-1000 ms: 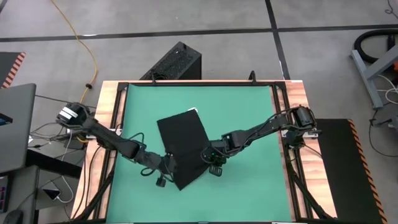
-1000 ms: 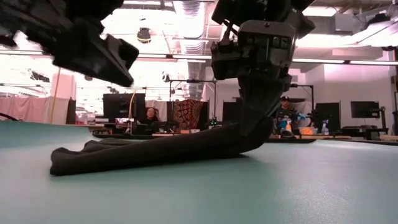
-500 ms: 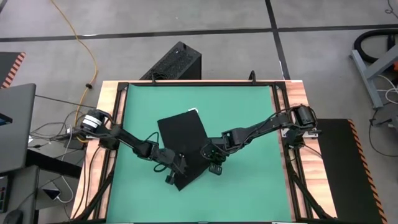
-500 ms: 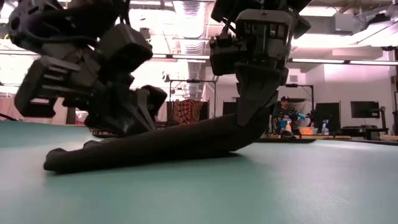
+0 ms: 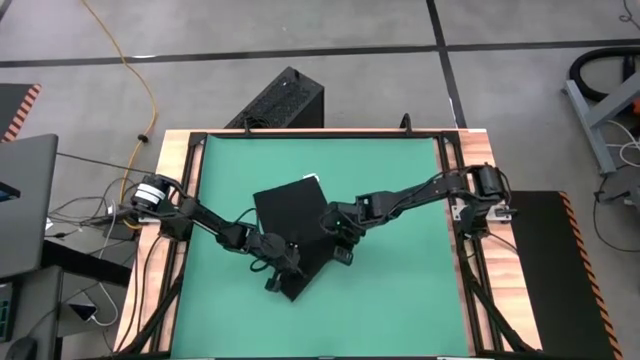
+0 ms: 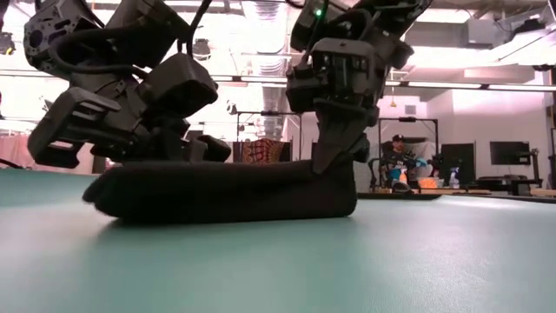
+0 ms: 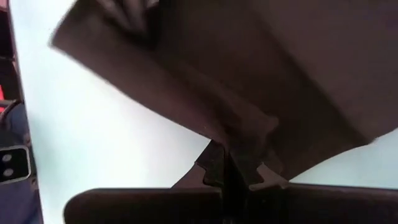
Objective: Roll towel into tight, uniform cylinder
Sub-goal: Roll the black towel
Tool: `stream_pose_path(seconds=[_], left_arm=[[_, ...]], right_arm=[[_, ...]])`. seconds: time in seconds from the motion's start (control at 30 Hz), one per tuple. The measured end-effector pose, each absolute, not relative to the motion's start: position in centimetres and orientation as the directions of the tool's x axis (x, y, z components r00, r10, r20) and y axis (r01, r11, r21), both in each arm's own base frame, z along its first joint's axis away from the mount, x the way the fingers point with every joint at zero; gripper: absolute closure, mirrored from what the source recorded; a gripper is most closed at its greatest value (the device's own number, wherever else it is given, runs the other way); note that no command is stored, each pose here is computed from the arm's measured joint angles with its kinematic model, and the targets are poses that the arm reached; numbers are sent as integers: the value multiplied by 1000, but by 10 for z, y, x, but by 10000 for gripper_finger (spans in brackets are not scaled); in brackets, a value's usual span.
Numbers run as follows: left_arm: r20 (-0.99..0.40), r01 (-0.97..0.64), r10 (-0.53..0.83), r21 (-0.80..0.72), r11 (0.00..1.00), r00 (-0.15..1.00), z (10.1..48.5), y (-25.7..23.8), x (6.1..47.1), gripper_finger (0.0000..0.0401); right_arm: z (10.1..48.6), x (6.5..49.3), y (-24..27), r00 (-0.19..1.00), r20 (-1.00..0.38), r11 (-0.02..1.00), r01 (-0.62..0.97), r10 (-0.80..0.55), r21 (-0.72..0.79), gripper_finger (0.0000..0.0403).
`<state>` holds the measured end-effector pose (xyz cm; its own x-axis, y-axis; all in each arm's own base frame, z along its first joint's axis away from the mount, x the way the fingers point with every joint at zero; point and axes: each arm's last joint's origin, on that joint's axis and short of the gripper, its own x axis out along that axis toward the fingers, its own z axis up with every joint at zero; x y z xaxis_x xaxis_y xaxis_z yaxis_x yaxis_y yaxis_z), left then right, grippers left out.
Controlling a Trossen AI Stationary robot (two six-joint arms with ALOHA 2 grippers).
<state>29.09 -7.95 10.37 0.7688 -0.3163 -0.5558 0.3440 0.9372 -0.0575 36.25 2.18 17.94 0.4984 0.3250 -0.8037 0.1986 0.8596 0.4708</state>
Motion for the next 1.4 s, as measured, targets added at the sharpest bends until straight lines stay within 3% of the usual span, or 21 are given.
stream_pose_path(seconds=[0.3,0.77,0.93,1.1,1.4], left_arm=[[-562,359,-352,-103,928,749,103,-81,290,401],[-567,332,-389,-206,921,726,106,-81,288,401],[-550,298,-403,-273,915,732,131,-80,280,401],[-569,189,-307,-257,948,763,166,-79,260,401],[-409,148,-219,-198,969,886,210,-109,247,401]], right_arm=[[178,364,-1,521,-817,876,240,247,418,388],[138,377,-11,490,-845,878,280,217,388,388],[138,377,-9,487,-846,882,275,215,382,388],[137,377,-9,486,-847,888,264,215,377,388],[137,377,-9,487,-847,889,262,214,376,388]])
